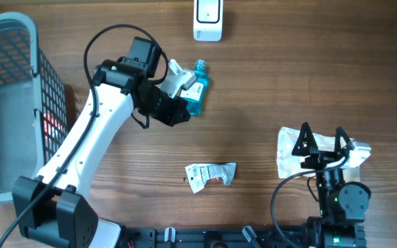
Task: Scan the item barcode
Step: 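Carry the silver packet out and drop it on the table, then return the left gripper into the basket above the red tissue pack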
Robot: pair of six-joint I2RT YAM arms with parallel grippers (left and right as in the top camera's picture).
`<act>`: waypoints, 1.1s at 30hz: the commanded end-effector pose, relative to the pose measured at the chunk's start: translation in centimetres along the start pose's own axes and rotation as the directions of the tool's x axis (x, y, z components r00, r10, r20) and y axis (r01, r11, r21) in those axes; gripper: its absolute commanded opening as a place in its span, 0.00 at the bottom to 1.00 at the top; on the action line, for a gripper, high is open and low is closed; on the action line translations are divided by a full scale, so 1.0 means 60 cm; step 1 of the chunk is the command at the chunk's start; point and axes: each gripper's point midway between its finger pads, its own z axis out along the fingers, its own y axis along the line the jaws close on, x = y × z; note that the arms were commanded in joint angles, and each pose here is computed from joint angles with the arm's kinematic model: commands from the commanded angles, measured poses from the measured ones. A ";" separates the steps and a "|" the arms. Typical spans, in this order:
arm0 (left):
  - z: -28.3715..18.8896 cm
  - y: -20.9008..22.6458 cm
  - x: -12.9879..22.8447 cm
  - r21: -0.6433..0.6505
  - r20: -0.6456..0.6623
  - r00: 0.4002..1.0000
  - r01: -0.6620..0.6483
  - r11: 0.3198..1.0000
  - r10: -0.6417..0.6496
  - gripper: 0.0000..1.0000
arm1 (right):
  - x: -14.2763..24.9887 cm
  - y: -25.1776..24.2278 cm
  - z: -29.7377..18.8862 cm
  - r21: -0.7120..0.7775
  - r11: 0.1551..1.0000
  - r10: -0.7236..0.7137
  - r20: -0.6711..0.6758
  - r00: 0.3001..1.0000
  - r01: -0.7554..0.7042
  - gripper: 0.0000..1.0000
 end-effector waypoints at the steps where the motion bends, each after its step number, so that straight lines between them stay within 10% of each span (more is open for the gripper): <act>1: 0.000 0.007 -0.012 -0.015 0.032 0.999 -0.036 0.999 0.036 0.04 | -0.004 -0.003 -0.001 0.010 1.000 -0.008 0.013 1.000 0.008 1.00; 10: -0.101 0.043 -0.081 -0.283 0.198 0.980 0.059 0.957 -0.002 0.06 | -0.004 -0.002 -0.001 0.009 1.000 -0.009 0.013 1.000 0.008 1.00; 12: -0.198 0.029 -0.131 -0.343 0.357 0.934 0.114 0.932 0.018 0.51 | -0.004 -0.002 -0.001 0.009 1.000 -0.008 0.013 1.000 0.008 1.00; 13: -0.238 0.019 -0.148 -0.352 0.421 0.907 0.128 0.927 0.035 1.00 | -0.004 -0.002 -0.001 0.009 1.000 -0.008 0.013 1.000 0.008 1.00; 20: -0.477 -0.003 -0.158 -0.423 0.686 0.715 0.242 0.873 0.135 1.00 | -0.004 -0.003 -0.001 0.010 1.000 -0.008 0.013 1.000 0.008 1.00; 26: -0.540 0.087 -0.034 -0.571 0.650 0.759 0.454 0.684 0.039 1.00 | -0.004 -0.002 -0.001 0.009 1.000 -0.008 0.013 1.000 0.008 1.00; 33: -0.634 0.230 0.114 -0.188 0.926 0.241 0.962 0.198 -0.289 1.00 | -0.004 -0.003 -0.001 0.010 1.000 -0.008 0.013 1.000 0.008 1.00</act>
